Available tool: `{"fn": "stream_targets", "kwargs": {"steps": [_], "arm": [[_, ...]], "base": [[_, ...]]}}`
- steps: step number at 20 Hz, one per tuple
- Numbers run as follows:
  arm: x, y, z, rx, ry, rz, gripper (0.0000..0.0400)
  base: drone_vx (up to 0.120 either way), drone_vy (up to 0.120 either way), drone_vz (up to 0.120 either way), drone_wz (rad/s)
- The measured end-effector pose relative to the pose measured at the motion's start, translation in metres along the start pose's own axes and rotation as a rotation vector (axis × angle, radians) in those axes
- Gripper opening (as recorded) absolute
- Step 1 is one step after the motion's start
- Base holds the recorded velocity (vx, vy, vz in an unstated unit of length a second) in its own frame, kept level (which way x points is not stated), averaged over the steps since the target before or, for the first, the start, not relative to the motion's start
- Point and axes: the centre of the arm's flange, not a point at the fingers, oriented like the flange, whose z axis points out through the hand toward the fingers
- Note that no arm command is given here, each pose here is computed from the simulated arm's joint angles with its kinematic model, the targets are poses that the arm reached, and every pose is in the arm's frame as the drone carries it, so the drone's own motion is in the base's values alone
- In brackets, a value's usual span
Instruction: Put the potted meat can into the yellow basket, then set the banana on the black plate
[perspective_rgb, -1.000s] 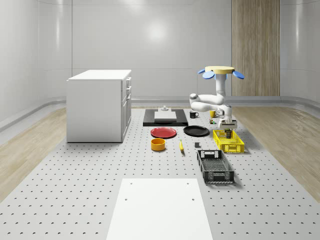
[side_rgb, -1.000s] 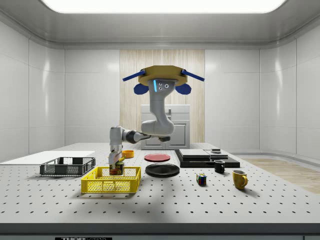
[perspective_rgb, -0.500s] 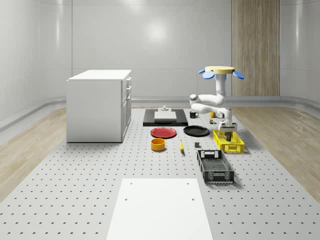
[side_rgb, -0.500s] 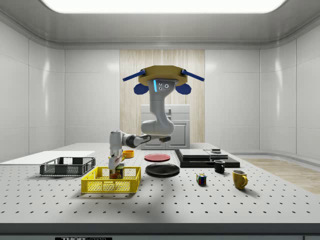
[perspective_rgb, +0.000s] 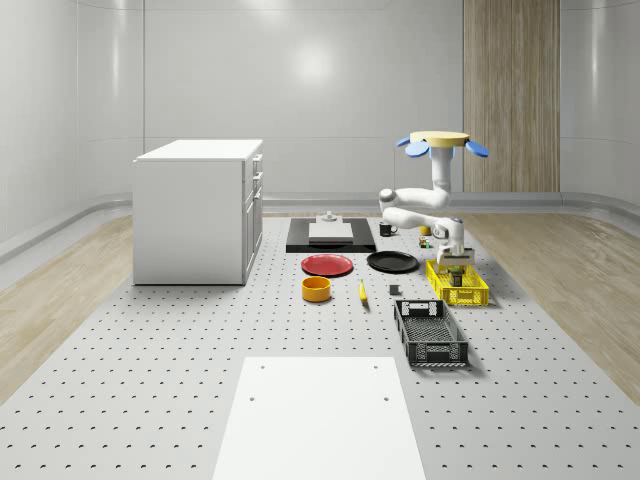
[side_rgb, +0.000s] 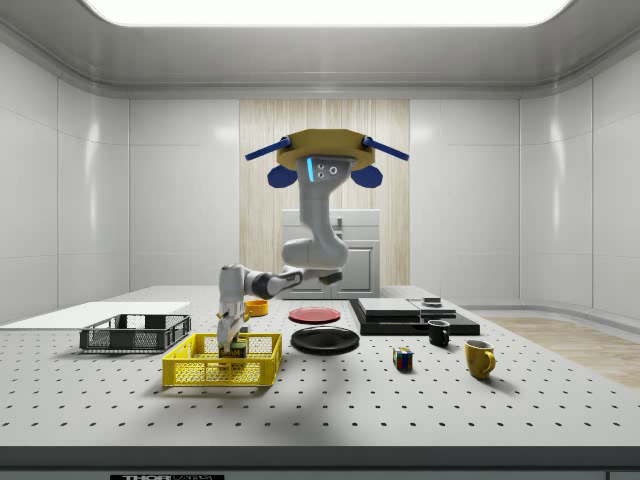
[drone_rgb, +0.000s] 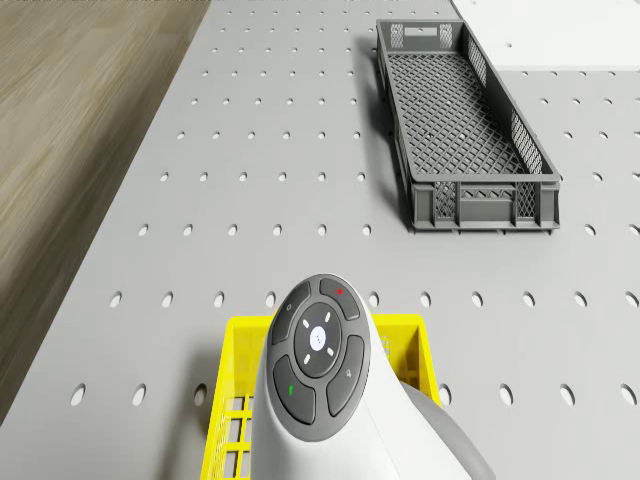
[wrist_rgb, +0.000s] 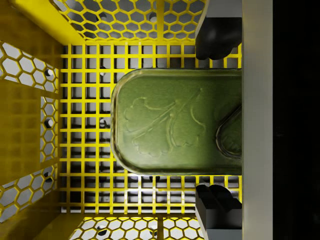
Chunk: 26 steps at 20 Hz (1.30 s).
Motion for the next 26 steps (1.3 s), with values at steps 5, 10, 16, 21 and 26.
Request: {"fn": "stream_targets", "kwargs": {"steps": [5, 10, 16, 21, 26], "arm": [[0.0, 0.0, -0.0035, 0.001, -0.001, 0.0, 0.0394], [0.0, 0.0, -0.0046, 0.001, -0.001, 0.0, 0.0398], [0.0, 0.0, -0.005, 0.001, -0.001, 0.0, 0.04], [0.0, 0.0, -0.005, 0.001, -0.002, 0.0, 0.04], [0.0, 0.0, -0.0051, 0.001, -0.002, 0.0, 0.04]], "base": [[0.0, -0.016, 0.12, 0.0], [0.12, -0.12, 0.008, 0.0], [0.12, -0.12, 0.0, 0.0], [0.008, -0.12, 0.0, 0.0], [0.04, -0.12, 0.0, 0.0]]}}
